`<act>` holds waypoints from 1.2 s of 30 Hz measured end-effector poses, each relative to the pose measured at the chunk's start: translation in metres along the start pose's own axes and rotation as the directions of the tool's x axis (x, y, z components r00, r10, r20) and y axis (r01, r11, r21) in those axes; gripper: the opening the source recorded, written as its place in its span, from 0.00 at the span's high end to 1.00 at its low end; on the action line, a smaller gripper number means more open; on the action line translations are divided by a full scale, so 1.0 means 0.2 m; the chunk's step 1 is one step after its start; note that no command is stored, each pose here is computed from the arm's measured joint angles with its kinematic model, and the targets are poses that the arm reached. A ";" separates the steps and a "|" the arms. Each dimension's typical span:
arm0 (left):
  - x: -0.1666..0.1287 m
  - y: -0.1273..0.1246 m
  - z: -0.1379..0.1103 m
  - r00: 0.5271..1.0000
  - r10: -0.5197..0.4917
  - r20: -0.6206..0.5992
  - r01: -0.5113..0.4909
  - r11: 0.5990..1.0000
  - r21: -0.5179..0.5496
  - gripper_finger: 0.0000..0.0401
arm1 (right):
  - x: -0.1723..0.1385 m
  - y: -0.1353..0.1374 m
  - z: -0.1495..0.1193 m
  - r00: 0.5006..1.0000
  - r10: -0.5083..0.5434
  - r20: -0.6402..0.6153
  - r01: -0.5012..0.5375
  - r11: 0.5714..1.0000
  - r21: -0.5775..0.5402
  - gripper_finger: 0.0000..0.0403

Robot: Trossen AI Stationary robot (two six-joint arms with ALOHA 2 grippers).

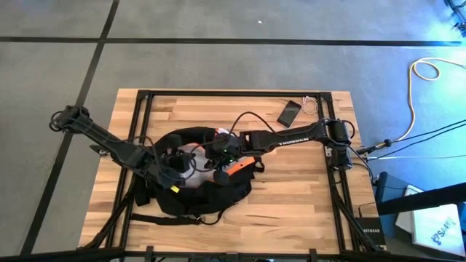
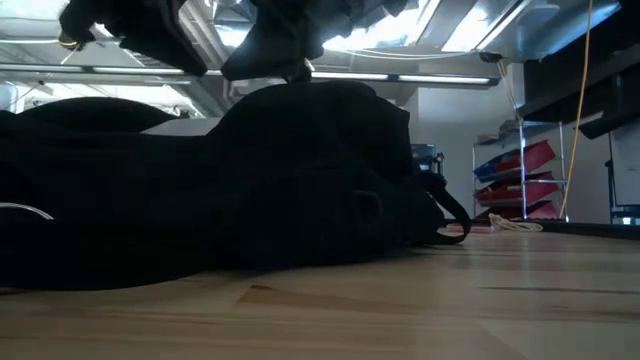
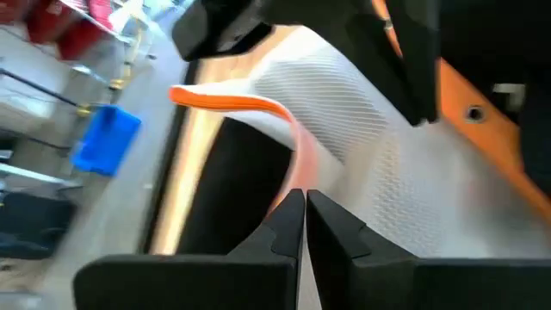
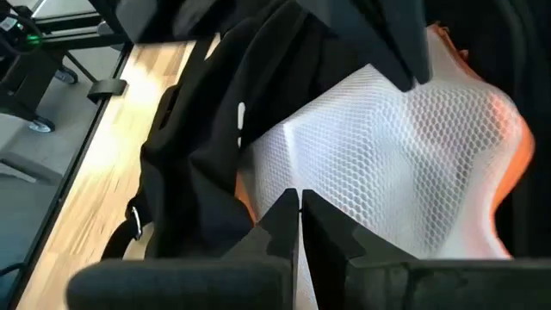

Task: Unpack backpack
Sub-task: Put the zipper pouch into the black backpack

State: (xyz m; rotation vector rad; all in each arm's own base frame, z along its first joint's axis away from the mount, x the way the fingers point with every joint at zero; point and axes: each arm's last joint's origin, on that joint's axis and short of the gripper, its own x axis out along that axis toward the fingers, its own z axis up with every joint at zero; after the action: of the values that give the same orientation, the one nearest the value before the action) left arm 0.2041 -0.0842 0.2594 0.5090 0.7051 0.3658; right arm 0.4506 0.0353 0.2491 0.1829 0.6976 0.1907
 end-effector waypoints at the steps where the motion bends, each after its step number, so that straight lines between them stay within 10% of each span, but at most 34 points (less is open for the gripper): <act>1: 0.00 0.00 0.00 0.999 -0.039 -0.003 0.039 0.999 -0.010 1.00 | 0.00 0.00 0.00 1.000 0.000 -0.003 0.000 1.000 -0.002 1.00; 10: -0.02 -0.06 -0.06 0.963 -0.261 -0.063 0.260 0.965 -0.021 0.93 | 0.01 0.08 -0.05 0.996 -0.032 -0.083 0.013 0.976 -0.219 0.94; 19: 0.05 -0.09 -0.16 0.963 -0.225 -0.147 0.225 0.974 -0.018 0.45 | 0.03 0.22 -0.07 0.964 -0.267 -0.005 0.239 0.868 -0.436 0.61; 24: 0.11 -0.06 -0.24 0.959 -0.137 -0.248 0.138 0.990 -0.016 0.24 | 0.03 0.21 -0.08 0.954 -0.298 -0.018 0.268 0.882 -0.387 0.44; 36: 0.15 -0.06 -0.22 0.937 -0.247 -0.248 0.240 0.969 -0.058 0.29 | 0.03 0.21 -0.08 0.957 -0.289 -0.037 0.253 0.888 -0.384 0.34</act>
State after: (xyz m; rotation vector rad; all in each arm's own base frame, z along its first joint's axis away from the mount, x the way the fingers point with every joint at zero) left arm 0.1968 -0.0651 0.2088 0.3459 0.9996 0.2086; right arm 0.4392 0.0782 0.2423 -0.2943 0.7585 0.0607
